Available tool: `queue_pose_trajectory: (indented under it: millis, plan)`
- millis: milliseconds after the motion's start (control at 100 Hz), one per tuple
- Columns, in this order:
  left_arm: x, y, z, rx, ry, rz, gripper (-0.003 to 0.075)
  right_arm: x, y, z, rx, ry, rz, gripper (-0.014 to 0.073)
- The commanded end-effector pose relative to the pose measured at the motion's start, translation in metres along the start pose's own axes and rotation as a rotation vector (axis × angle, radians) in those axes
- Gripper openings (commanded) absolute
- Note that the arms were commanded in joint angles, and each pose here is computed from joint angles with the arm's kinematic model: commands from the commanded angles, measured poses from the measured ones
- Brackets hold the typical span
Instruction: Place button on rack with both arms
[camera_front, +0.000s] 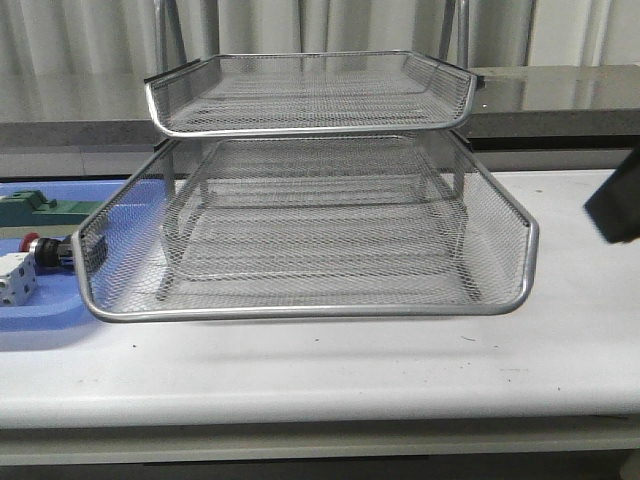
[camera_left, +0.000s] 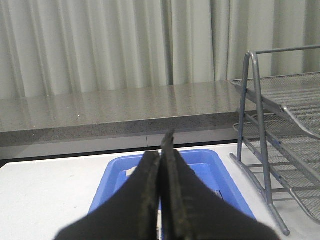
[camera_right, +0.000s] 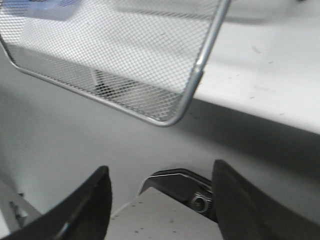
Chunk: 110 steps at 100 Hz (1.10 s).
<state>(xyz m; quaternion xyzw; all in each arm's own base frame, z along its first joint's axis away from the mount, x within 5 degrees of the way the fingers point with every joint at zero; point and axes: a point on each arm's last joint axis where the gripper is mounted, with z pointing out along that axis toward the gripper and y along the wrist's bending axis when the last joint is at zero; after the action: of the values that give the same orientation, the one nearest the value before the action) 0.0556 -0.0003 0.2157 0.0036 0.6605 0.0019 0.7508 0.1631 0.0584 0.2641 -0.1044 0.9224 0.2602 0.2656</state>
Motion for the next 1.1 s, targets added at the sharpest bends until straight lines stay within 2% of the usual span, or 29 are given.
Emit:
queue_pose_trajectory:
  millis: [0,140,260,550,670,810,1050,1090]
  plan:
    - [0.002,-0.001,-0.002,0.006,-0.079,-0.019,-0.002,-0.009,0.006,-0.028,0.116,-0.054,-0.036,0.0454]
    - [0.002,-0.001,-0.002,0.006,-0.079,-0.019,-0.002,-0.007,0.006,-0.058,0.282,-0.103,-0.047,0.0454]
    - [0.002,-0.001,-0.002,0.006,-0.079,-0.019,-0.002,0.002,0.008,-0.078,0.368,-0.179,-0.05,0.0454]
    - [0.002,-0.001,-0.002,0.006,-0.079,-0.019,-0.002,0.024,0.014,-0.115,0.51,-0.339,-0.065,0.0454]
    - [0.002,-0.001,-0.002,0.006,-0.079,-0.019,-0.002,0.029,0.017,-0.122,0.517,-0.382,-0.082,0.0429]
    - [0.002,-0.001,-0.002,0.006,-0.079,-0.019,-0.002,0.03,0.017,-0.123,0.517,-0.389,-0.085,0.03]
    - [0.002,-0.001,-0.002,0.006,-0.079,-0.019,-0.002,0.03,0.017,-0.123,0.517,-0.386,-0.084,-0.006]
    - [0.002,-0.001,-0.002,0.006,-0.079,-0.019,-0.002,0.03,0.017,-0.123,0.517,-0.386,-0.084,-0.0066]
